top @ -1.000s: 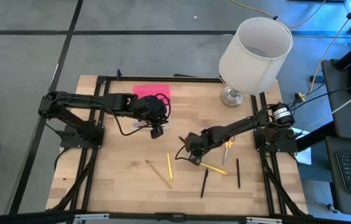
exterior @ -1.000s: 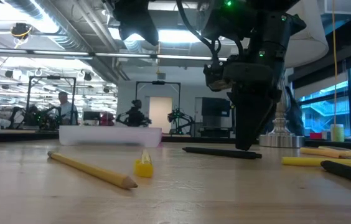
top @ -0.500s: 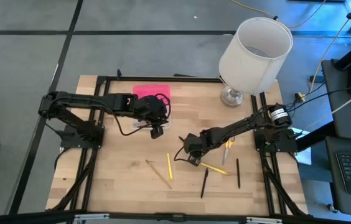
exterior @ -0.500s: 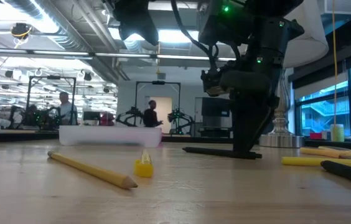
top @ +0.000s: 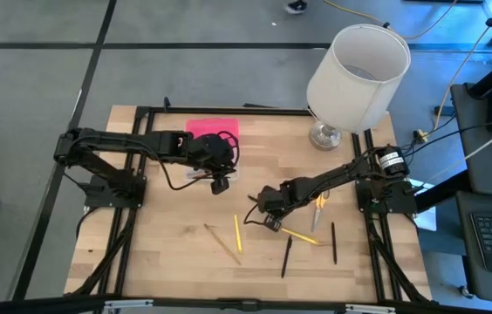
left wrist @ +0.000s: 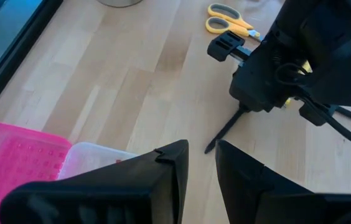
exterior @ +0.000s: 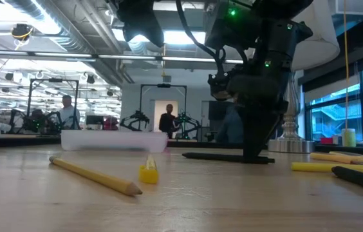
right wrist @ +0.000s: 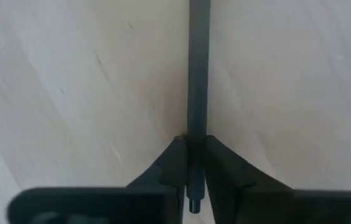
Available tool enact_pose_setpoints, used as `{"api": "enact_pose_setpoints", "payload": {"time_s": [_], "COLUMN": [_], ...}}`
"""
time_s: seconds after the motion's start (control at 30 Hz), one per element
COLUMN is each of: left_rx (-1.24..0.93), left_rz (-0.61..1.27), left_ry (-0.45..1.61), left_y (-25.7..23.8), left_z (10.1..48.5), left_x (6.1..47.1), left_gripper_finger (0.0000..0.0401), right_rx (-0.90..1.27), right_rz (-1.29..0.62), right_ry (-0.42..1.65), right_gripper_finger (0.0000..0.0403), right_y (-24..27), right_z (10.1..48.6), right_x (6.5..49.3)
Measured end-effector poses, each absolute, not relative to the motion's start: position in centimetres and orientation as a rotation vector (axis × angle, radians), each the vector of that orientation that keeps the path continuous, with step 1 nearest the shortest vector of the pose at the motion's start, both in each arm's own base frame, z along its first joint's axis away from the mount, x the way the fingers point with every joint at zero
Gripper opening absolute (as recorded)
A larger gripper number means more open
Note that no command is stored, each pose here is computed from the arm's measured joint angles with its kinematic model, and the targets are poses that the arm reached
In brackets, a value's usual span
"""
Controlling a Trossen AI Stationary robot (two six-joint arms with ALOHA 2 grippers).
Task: Pick & place school supplies into a supply box
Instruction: Put the black pen into the pink supply box
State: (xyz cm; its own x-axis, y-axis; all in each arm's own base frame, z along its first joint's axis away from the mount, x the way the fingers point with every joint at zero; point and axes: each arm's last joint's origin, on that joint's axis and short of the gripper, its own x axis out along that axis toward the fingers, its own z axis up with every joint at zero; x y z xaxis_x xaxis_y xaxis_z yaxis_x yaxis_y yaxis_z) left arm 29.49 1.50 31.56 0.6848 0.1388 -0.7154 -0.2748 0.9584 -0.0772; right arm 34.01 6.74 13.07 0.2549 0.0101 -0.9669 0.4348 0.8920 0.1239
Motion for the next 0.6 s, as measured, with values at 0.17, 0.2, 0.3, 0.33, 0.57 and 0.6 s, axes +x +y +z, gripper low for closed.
{"api": "enact_pose_setpoints", "payload": {"time_s": [0.17,0.2,0.3,0.33,0.57,0.6], "left_rx": [-0.184,-0.184,-0.185,-0.185,-0.185,-0.185], "left_rz": [0.233,0.233,0.233,0.233,0.233,0.233], "left_ry": [0.784,0.784,0.784,0.784,0.784,0.784], "left_y": [1.50,1.50,1.50,1.50,1.50,1.50], "left_z": [31.56,31.56,31.56,31.56,31.56,31.56], "left_x": [29.49,29.49,29.49,29.49,29.49,29.49], "left_gripper_finger": [0.0075,0.0075,0.0075,0.0075,0.0075,0.0075], "right_rx": [0.389,0.388,0.387,0.385,0.370,0.370], "right_rz": [-0.252,-0.252,-0.255,-0.254,-0.250,-0.249], "right_ry": [1.297,1.298,1.297,1.297,1.299,1.299], "right_gripper_finger": [0.0035,0.0037,0.0040,0.0039,0.0032,0.0034], "right_y": [6.90,6.90,6.88,6.88,6.86,6.86], "right_z": [13.08,13.08,13.18,13.17,13.14,13.14], "right_x": [34.07,34.06,34.01,34.01,33.98,33.99]}}
